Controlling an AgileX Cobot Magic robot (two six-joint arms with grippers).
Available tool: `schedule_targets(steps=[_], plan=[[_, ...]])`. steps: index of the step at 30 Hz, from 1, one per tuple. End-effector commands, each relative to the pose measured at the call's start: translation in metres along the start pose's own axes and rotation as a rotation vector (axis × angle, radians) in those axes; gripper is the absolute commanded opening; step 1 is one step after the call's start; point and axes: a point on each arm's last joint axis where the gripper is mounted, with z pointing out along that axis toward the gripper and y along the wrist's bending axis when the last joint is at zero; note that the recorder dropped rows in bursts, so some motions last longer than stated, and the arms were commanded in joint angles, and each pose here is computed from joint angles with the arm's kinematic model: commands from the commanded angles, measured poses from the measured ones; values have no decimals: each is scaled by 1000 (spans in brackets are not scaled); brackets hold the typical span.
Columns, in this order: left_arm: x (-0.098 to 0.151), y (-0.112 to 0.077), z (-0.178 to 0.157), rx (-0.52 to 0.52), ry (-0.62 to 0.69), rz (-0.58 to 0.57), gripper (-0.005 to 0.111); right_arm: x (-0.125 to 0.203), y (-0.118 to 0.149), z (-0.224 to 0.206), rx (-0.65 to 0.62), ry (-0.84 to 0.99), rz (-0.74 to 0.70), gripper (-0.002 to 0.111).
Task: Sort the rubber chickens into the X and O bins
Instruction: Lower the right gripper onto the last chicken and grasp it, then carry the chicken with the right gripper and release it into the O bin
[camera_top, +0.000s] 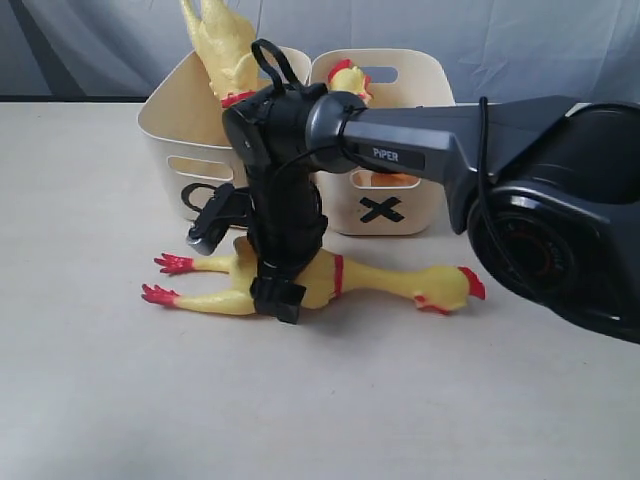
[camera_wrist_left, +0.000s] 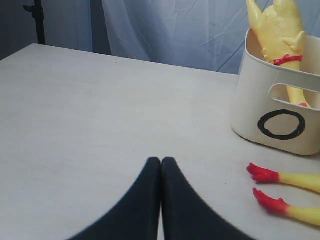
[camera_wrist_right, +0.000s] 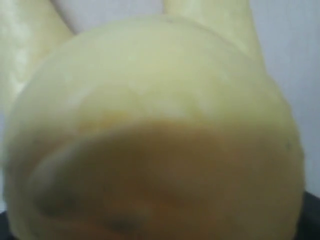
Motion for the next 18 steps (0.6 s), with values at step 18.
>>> schedule_targets(steps=[18], plan=[[-1,-1,0,11,-6,-2,0,-53,31,-316,581,-1462,-91,-1]])
